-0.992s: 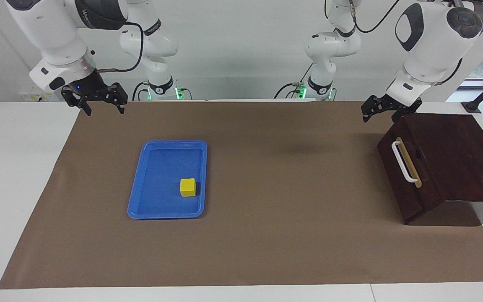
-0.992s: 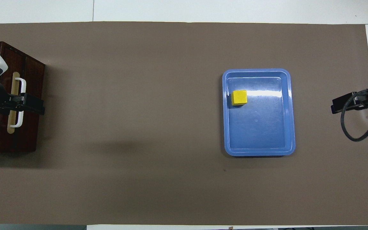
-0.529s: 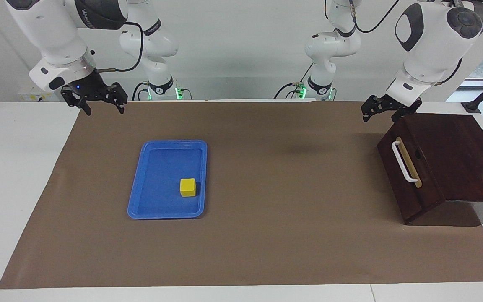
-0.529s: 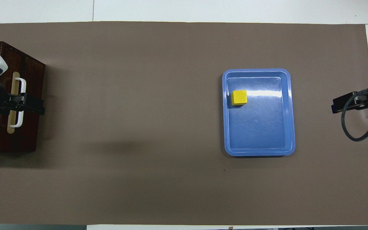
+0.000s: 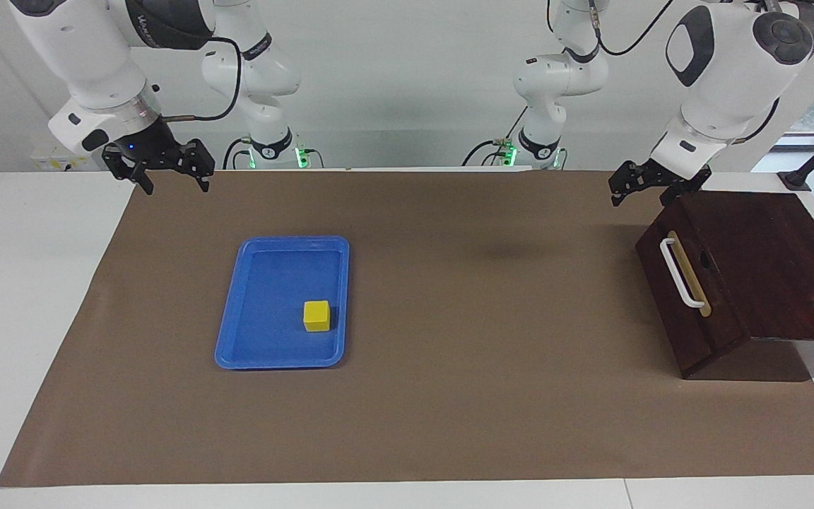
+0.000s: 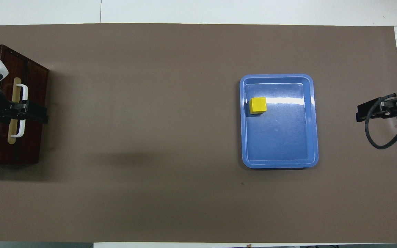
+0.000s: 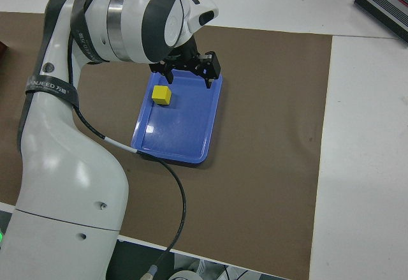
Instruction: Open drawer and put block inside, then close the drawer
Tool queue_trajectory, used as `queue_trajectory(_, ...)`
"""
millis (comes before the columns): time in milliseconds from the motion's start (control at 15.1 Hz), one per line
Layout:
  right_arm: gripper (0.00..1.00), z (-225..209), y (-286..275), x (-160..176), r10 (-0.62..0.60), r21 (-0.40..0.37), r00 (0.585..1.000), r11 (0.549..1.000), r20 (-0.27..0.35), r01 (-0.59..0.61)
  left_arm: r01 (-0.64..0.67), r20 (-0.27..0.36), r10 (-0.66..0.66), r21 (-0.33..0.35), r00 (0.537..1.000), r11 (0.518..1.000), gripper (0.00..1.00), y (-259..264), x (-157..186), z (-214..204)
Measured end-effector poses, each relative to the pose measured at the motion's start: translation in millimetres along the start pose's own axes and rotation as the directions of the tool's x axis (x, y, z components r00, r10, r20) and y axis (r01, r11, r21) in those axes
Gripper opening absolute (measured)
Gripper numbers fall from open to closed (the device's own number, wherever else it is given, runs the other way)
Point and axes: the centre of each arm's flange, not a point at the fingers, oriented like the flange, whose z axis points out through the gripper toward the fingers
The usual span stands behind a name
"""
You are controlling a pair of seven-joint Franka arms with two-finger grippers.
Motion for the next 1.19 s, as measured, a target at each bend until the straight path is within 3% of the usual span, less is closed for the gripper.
queue_trajectory(198, 1.00, 25, -11, 4, 0.237, 0.082, 0.968, 0.967, 0.079, -0.243, 0.000, 0.000, 0.000, 0.000, 1.000, 1.000, 1.00, 0, 0, 0)
queue_trajectory(331, 1.00, 55, -19, 20, 0.406, 0.128, 0.900, 0.896, 0.158, -0.426, -0.001, 0.000, 0.001, 0.000, 1.000, 1.000, 1.00, 1, 0, 0)
queue_trajectory(463, 1.00, 97, -26, 40, 0.554, 0.160, 0.794, 0.785, 0.249, -0.598, -0.003, 0.000, 0.003, 0.000, 1.000, 1.000, 1.00, 2, 0, 0)
queue_trajectory(661, 1.00, 164, -34, 59, 0.713, 0.185, 0.577, 0.553, 0.399, -0.812, -0.004, -0.001, 0.004, 0.001, 1.000, 1.000, 1.00, 2, 0, 0)
queue_trajectory(728, 1.00, 183, -35, 60, 0.738, 0.186, 0.505, 0.475, 0.447, -0.860, -0.006, -0.003, 0.006, 0.001, 1.000, 1.000, 1.00, 4, 0, 0)
queue_trajectory(926, 1.00, 223, -36, 67, 0.749, 0.143, 0.330, 0.305, 0.574, -0.942, -0.001, -0.055, 0.002, 0.000, 0.998, 1.000, 1.00, 5, 6, -1)
queue_trajectory(1058, 1.00, 247, -32, 81, 0.741, 0.115, 0.260, 0.242, 0.619, -0.964, -0.001, -0.091, 0.004, 0.030, 0.996, 1.000, 1.00, 3, 13, 11)
queue_trajectory(1191, 1.00, 269, -30, 97, 0.731, 0.106, 0.211, 0.188, 0.649, -0.976, -0.015, -0.111, 0.028, 0.119, 0.993, 0.993, 1.00, -3, 20, 31)
